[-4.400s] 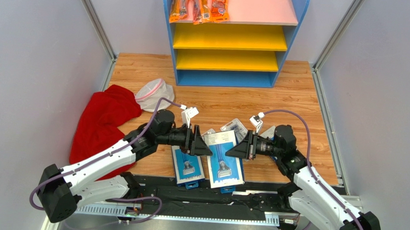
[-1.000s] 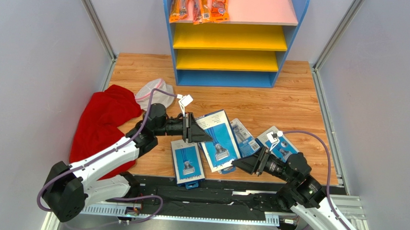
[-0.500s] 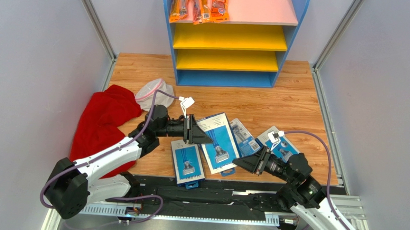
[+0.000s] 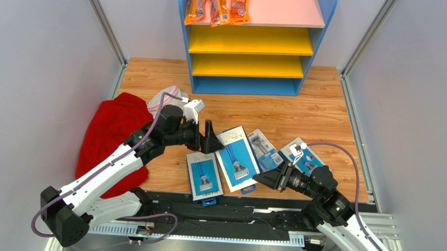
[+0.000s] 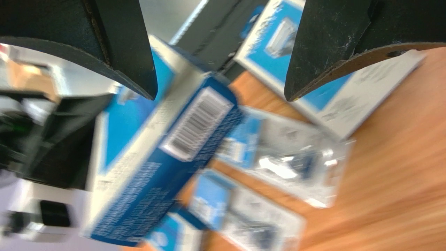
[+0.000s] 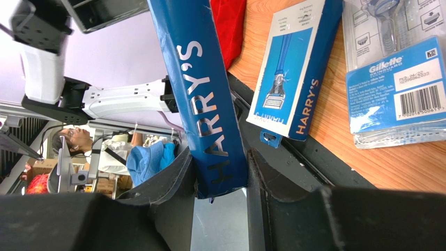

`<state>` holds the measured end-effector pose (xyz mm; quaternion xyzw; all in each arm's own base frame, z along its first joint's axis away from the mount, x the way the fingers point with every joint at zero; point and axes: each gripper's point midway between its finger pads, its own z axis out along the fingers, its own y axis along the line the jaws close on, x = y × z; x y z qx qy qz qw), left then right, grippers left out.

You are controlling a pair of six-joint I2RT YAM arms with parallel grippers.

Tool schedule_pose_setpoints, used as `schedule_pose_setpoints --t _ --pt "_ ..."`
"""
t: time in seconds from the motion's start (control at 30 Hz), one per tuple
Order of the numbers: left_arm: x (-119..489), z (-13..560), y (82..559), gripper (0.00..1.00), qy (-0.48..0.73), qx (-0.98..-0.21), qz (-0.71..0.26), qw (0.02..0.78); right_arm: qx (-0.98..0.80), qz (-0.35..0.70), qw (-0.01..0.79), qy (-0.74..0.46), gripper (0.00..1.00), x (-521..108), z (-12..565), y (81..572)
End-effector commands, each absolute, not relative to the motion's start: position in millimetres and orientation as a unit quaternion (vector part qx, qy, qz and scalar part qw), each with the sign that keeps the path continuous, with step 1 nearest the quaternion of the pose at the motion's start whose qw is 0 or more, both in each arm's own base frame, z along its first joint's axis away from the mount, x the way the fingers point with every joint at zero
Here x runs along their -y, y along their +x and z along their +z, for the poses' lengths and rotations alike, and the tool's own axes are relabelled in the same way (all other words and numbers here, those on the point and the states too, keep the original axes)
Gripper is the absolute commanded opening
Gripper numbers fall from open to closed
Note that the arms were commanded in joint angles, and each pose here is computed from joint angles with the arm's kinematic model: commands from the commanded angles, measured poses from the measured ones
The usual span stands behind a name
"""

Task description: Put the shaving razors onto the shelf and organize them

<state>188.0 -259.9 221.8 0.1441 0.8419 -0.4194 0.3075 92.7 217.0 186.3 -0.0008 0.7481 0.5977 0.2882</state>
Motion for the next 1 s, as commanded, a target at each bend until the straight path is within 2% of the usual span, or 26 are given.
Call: schedule_pose_setpoints --t 0.0,0.17,0.27,0.37,0.53,0.77,0.97 --pt "181 191 199 0.99 0.112 -0.915 -0.205 0.330 -0.730 0.607 0.314 -0.016 0.00 -218 204 95" --pt "112 202 203 0.99 0.031 -0.931 -0.049 0.360 -0.740 0.593 0.316 -0.013 0.00 -220 201 103" --pt "95 210 201 0.99 0.009 -0.925 -0.024 0.378 -0.738 0.592 0.323 -0.022 0.00 -227 208 110" --pt "83 218 197 0.99 -0.018 -0.917 -0.022 0.399 -0.747 0.582 0.320 -0.042 0.00 -240 217 122" --pt "83 230 186 0.99 -0.022 -0.897 -0.072 0.436 -0.744 0.585 0.313 -0.081 0.00 -263 243 138" --pt "86 214 173 0.99 -0.013 -0.904 -0.095 0.416 -0.741 0.594 0.293 -0.108 0.00 -302 266 178" --pt "92 215 172 0.99 0.002 -0.900 -0.113 0.420 -0.751 0.597 0.273 -0.070 0.00 -316 268 226"
